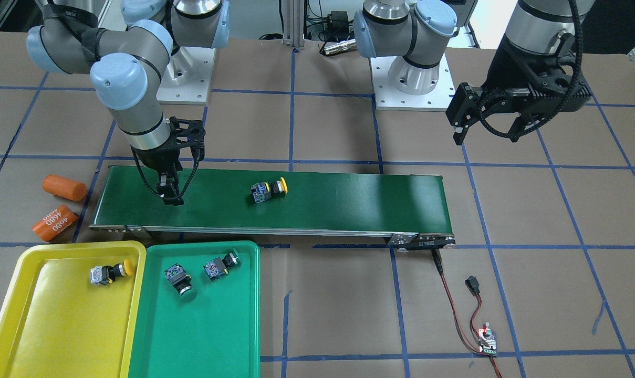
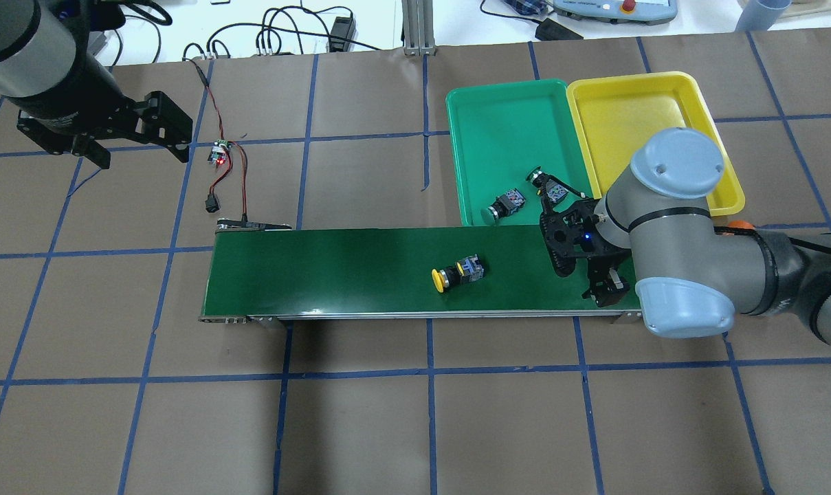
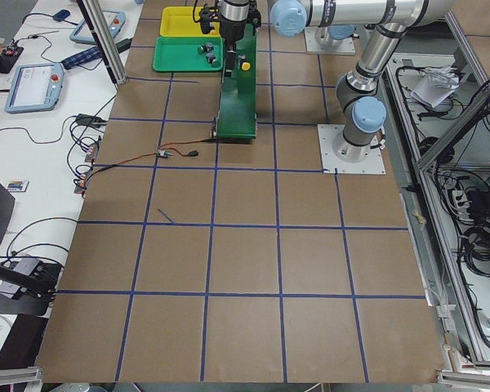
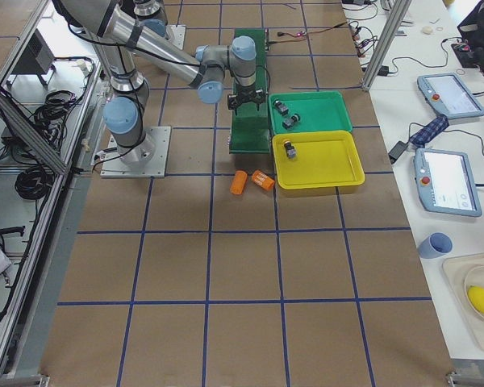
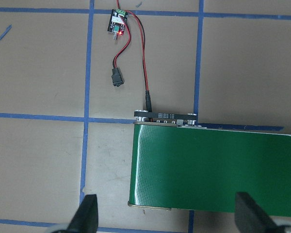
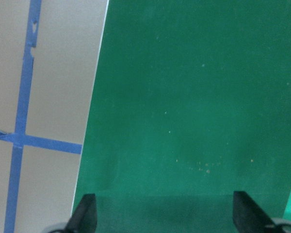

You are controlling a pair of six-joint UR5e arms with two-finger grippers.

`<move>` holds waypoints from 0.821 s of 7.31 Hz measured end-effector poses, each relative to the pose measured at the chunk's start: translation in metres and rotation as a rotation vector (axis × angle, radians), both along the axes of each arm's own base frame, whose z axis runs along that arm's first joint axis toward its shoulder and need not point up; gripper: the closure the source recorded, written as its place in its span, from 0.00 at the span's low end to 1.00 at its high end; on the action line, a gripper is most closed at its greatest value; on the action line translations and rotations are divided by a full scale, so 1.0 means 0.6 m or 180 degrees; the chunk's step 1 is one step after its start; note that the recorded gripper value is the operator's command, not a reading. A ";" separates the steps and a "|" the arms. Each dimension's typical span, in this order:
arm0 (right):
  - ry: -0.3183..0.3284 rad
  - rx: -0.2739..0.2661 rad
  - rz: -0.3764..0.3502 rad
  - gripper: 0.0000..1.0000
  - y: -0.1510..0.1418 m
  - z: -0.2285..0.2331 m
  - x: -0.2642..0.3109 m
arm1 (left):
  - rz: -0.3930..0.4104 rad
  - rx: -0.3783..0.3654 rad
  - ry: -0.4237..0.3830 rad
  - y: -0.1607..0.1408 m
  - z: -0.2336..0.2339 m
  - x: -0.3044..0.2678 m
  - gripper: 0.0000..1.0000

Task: Sort buttons by color to trays
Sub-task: 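Grasp the yellow-capped button on the belt with the right gripper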

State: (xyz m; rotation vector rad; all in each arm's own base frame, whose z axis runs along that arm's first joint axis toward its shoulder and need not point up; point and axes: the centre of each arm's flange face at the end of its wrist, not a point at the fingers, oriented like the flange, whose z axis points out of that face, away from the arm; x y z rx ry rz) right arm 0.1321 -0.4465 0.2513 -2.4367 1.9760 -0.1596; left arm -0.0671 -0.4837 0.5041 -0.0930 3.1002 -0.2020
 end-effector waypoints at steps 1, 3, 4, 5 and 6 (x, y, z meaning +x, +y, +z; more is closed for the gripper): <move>-0.0064 0.0007 0.0002 0.00 -0.014 -0.002 0.018 | 0.0003 0.0042 0.0006 -0.003 -0.003 0.000 0.00; -0.0115 0.0051 -0.0073 0.00 -0.031 -0.009 0.072 | 0.0026 0.0140 0.0019 -0.006 -0.012 0.001 0.00; -0.0125 0.0074 -0.0140 0.00 -0.029 -0.012 0.098 | 0.0027 0.0190 0.0018 -0.003 -0.015 -0.001 0.00; -0.0131 0.0091 -0.0186 0.00 -0.025 -0.013 0.120 | 0.0019 0.0234 0.0016 -0.003 -0.021 -0.001 0.00; -0.0133 0.0103 -0.0188 0.00 -0.019 -0.014 0.136 | 0.0004 0.0257 0.0014 0.000 -0.025 -0.001 0.00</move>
